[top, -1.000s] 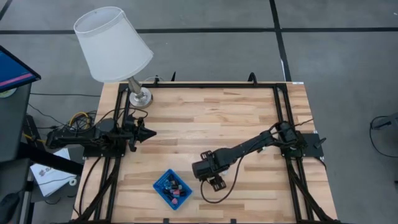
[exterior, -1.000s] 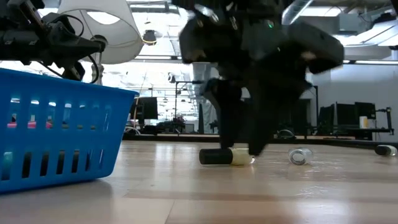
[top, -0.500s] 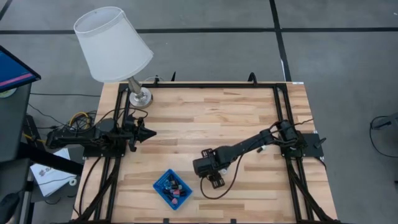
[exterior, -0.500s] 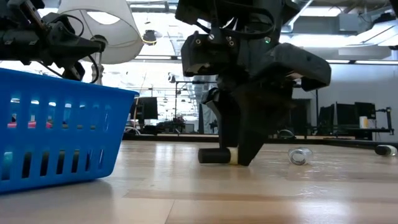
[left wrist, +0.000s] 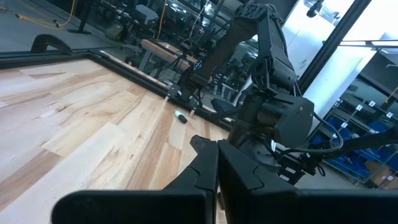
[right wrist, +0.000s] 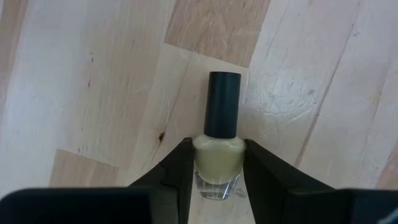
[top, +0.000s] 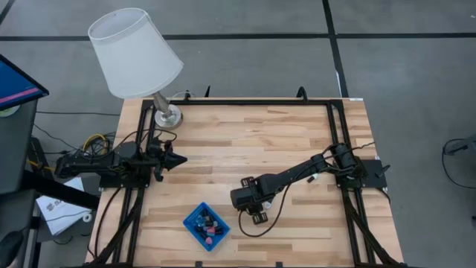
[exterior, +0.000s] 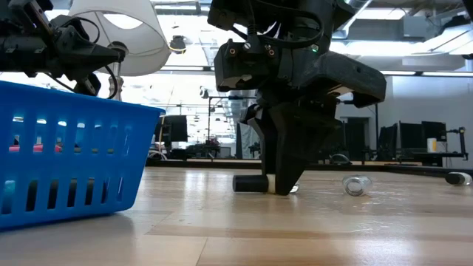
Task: Pick & Place Nail Polish
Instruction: Put the yellow nail polish bottle in the blue bin
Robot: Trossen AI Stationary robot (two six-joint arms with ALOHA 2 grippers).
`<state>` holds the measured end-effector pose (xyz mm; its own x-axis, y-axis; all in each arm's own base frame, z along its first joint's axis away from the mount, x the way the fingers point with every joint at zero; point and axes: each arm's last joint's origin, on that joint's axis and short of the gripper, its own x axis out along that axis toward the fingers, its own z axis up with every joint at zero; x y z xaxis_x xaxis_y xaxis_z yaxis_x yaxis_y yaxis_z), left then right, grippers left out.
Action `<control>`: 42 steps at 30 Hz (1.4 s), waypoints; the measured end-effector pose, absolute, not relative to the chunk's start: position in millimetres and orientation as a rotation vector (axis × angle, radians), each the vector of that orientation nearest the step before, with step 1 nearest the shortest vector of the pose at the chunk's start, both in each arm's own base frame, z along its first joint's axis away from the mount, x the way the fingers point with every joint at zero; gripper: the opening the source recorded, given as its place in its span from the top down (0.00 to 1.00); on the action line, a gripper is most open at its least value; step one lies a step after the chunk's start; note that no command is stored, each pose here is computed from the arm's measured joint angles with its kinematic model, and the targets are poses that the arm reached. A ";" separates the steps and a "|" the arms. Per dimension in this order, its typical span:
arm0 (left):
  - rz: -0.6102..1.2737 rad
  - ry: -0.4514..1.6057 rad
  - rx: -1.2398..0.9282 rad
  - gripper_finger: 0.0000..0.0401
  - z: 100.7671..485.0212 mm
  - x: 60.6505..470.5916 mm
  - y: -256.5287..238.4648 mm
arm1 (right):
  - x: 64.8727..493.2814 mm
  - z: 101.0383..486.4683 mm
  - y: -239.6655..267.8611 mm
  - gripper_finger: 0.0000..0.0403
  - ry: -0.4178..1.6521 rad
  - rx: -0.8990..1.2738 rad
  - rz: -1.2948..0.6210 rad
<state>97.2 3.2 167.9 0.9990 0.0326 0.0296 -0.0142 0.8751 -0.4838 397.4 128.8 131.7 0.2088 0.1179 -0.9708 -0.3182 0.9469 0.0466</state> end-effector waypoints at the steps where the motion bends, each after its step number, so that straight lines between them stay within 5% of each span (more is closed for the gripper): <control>1: 0.024 -0.037 -0.505 1.00 167.9 97.2 3.2 | 397.4 131.5 128.7 0.74 1.330 -0.167 0.297; 9: 0.024 -0.037 -0.505 1.00 167.9 97.2 3.2 | 397.1 149.4 108.8 0.74 1.326 -0.076 0.232; 25: 0.025 -0.037 -0.505 1.00 167.8 97.2 3.2 | 449.5 286.9 99.2 0.74 0.775 -0.036 0.153; 32: 0.024 -0.037 -0.505 1.00 167.9 97.2 3.2 | 477.0 273.9 133.7 0.74 0.644 -0.041 0.214; 42: 0.024 -0.037 -0.505 1.00 167.9 97.2 3.2 | 494.9 220.2 180.2 0.74 0.724 -0.145 0.325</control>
